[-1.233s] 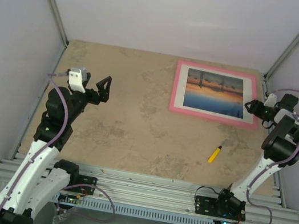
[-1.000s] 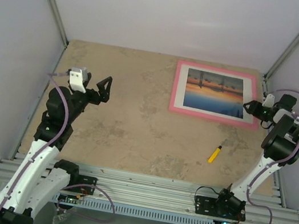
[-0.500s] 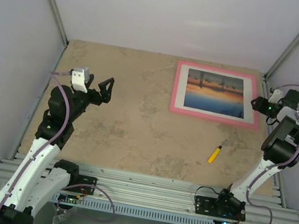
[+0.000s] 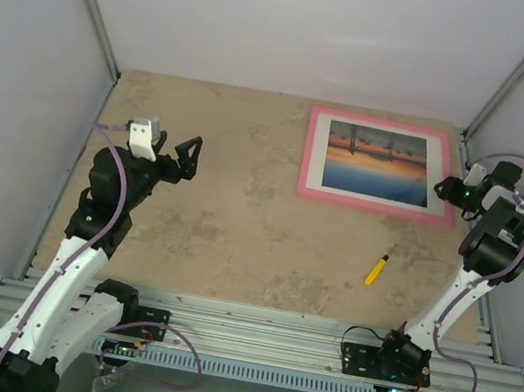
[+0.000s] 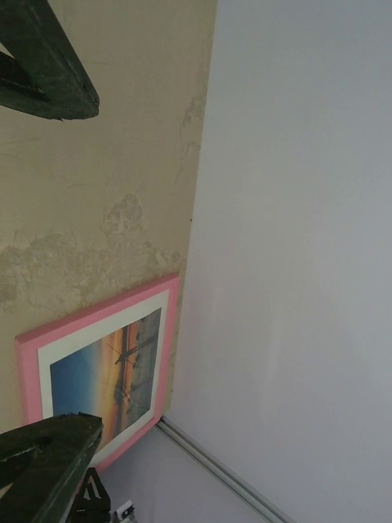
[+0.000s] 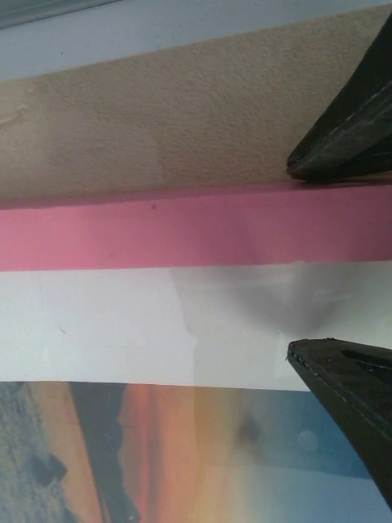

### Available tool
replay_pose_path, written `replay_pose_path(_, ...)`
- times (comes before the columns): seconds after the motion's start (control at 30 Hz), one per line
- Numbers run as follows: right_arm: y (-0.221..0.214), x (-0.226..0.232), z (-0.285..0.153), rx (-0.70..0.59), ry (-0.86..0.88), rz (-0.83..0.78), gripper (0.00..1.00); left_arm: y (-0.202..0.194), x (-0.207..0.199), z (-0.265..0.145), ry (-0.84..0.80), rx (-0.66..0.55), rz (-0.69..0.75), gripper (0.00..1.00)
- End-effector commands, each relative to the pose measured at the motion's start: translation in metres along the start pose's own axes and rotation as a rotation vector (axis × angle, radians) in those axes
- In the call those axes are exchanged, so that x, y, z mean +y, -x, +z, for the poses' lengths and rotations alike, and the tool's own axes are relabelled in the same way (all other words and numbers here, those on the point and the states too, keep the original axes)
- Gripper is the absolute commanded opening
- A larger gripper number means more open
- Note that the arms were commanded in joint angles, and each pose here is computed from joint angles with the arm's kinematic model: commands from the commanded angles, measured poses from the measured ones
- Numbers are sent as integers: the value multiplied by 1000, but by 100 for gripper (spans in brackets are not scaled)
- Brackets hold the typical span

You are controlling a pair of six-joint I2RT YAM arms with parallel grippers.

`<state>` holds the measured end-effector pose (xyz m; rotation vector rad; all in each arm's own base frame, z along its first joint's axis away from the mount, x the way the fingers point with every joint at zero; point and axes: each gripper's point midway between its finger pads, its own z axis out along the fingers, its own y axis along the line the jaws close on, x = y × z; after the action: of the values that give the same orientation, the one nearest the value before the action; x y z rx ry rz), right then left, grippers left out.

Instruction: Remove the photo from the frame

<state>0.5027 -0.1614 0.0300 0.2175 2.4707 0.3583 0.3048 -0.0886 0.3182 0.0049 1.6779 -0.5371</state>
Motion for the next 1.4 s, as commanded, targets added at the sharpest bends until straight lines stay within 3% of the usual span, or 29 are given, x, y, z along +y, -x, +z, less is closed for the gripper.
replay_pose_path(0.0, -5, 0, 5, 23, 44, 5, 52, -4, -1, 3, -13, 11, -6, 100)
replay_pose_path(0.33, -21, 23, 16, 45, 158, 32, 31, -17, -1, 16, -24, 83, -28, 100)
replay_pose_path(0.6, -23, 68, 20, 39, 219, 8, 24, -39, 4, 29, -20, 166, -109, 100)
replay_pose_path(0.87, -27, 119, 25, 40, 251, 50, 11, -88, 30, 51, 83, 374, -186, 100)
replay_pose_path(1.1, -32, 167, 30, 41, 281, 103, 7, -125, 64, 61, 178, 543, -264, 100)
replay_pose_path(1.37, -46, 237, 30, 59, 339, 59, 4, -165, 98, 63, 271, 695, -319, 100)
